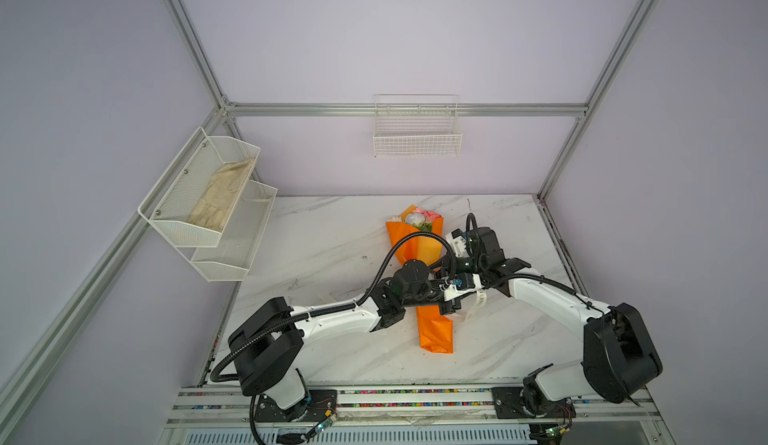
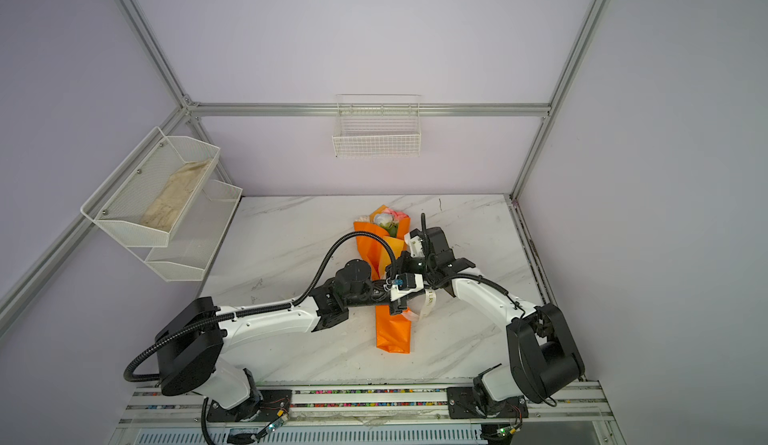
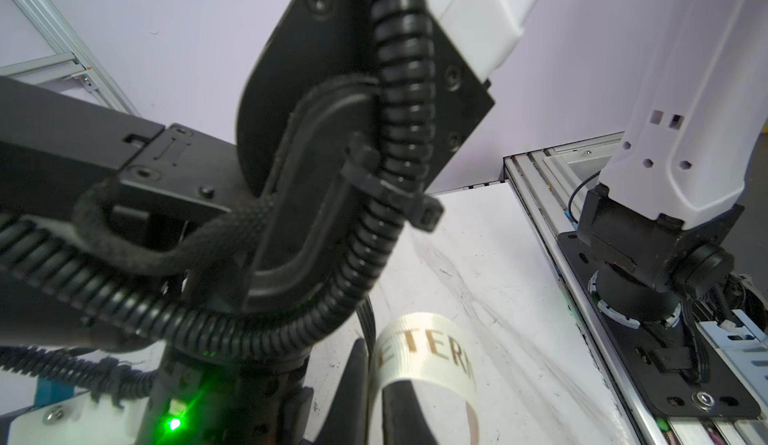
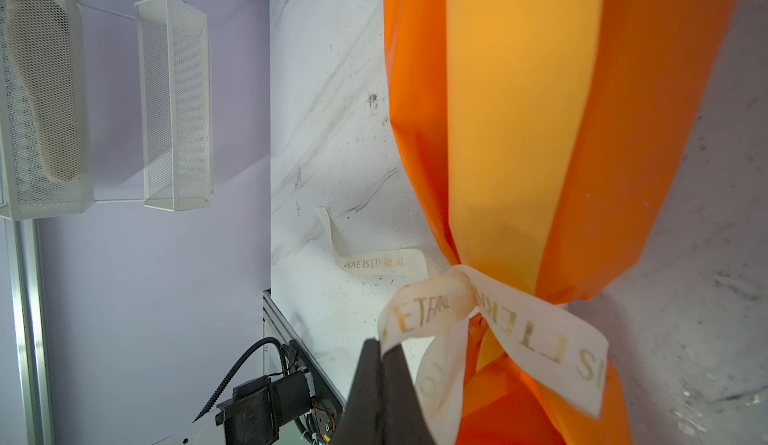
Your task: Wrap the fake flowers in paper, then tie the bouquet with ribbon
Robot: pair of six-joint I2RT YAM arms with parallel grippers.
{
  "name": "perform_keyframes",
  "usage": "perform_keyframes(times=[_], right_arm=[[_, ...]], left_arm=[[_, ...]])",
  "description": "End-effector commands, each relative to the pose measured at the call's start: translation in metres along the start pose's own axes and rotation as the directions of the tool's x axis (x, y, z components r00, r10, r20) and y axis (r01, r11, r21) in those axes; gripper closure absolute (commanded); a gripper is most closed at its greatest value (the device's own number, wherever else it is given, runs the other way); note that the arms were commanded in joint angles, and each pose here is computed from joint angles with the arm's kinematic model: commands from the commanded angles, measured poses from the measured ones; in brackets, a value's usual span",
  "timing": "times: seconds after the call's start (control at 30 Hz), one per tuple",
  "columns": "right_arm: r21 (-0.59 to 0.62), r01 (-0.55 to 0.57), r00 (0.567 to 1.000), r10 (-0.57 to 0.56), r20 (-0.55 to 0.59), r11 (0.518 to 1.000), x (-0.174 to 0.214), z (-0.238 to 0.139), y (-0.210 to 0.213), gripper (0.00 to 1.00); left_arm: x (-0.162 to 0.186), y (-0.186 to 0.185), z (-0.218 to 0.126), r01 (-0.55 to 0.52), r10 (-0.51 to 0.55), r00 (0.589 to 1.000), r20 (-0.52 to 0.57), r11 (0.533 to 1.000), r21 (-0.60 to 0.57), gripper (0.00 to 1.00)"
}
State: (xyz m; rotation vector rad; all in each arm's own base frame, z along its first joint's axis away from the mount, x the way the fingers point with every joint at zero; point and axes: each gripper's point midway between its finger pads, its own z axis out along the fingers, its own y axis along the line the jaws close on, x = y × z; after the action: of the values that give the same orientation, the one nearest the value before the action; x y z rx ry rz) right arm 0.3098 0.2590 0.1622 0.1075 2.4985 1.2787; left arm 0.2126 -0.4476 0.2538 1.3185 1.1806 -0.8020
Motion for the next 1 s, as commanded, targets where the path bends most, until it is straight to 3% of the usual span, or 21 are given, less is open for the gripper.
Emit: perform_keyframes(times=[0.0, 0.17, 0.33, 0.53, 0.73, 0.87, 0.97], right_arm=[[-0.014, 0.001, 1.0, -0.001, 0.015, 1.0, -0.006, 0.0, 0.004, 0.96], [-0.015, 0.0, 1.0, 0.0, 0.014, 1.0, -0.006, 0.0, 0.005, 0.95], [-0.011, -0.001, 1.0, 0.001, 0.019, 1.0, -0.007, -0.002, 0.005, 0.95], [-0.014, -0.005, 1.0, 0.005, 0.011, 1.0, -0.006, 0.0, 0.005, 0.95], [-0.016, 0.0, 1.0, 0.001, 0.02, 1.0, -0.007, -0.003, 0.007, 0.95], [-0.014, -0.003, 1.0, 0.003, 0.016, 1.0, -0.007, -0.001, 0.006, 0.95], [-0.012, -0.003, 1.0, 0.004, 0.018, 1.0, -0.007, -0.001, 0.005, 0.95]], left_arm=[[-0.006, -0.003, -0.01, -0.002, 0.002, 0.999, 0.044, 1.0, -0.001, 0.9], [-0.006, 0.003, -0.011, 0.031, -0.03, 0.998, 0.059, 0.999, -0.015, 0.9], [-0.021, 0.011, -0.029, 0.082, -0.076, 0.975, 0.208, 0.996, -0.022, 0.9], [-0.036, -0.006, -0.038, 0.054, -0.085, 0.961, 0.263, 0.991, 0.126, 0.91], [-0.031, -0.004, -0.042, 0.05, -0.075, 0.969, 0.237, 0.993, 0.109, 0.91], [-0.044, 0.014, -0.056, 0.106, -0.114, 0.933, 0.342, 0.994, 0.041, 0.9], [-0.037, 0.014, -0.051, 0.111, -0.122, 0.944, 0.308, 0.992, 0.051, 0.9]])
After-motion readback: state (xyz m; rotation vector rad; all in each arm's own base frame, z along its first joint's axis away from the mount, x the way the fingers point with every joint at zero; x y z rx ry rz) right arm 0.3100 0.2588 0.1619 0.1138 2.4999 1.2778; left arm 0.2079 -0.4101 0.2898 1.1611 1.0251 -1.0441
